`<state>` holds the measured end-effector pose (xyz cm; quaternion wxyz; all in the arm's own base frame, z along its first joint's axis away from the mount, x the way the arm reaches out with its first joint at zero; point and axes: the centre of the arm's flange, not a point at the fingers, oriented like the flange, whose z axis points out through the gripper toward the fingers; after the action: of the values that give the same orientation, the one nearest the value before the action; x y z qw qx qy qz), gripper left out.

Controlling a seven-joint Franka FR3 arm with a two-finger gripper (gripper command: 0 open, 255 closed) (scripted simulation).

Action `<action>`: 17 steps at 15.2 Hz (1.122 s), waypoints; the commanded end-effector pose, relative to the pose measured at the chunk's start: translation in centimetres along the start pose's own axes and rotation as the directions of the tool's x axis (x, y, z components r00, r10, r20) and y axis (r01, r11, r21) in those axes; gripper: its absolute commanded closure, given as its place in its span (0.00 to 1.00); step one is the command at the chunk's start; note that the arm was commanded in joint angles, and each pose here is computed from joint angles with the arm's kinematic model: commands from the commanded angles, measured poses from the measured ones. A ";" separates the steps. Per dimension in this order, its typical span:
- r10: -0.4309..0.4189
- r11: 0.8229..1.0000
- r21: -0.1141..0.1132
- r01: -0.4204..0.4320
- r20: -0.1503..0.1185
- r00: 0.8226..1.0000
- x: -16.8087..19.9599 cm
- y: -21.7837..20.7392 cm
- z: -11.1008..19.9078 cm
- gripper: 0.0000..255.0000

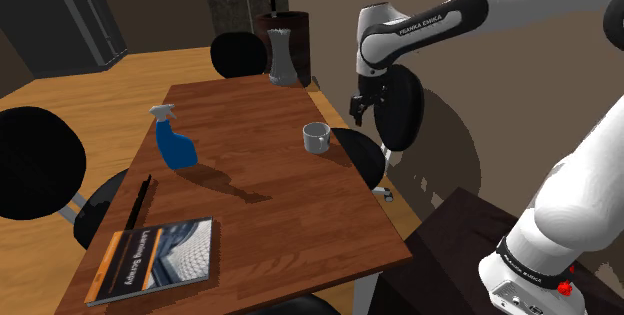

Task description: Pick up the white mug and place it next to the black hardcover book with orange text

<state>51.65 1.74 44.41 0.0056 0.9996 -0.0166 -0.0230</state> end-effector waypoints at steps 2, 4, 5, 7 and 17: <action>0.002 1.000 0.015 -0.002 -0.010 1.000 3.4 -0.9 1.5 0.00; 0.003 1.000 0.025 -0.003 -0.017 1.000 5.8 -1.3 2.3 0.00; 0.004 1.000 0.030 -0.003 -0.020 1.000 6.9 -1.6 2.8 0.00; 0.006 0.999 0.039 -0.004 -0.027 1.000 9.3 -2.0 3.6 0.00; 0.010 0.998 0.067 -0.007 -0.046 0.999 16.1 -3.4 7.9 0.00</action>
<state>67.23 4.50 36.29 -0.0272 0.9994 -0.0215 0.0004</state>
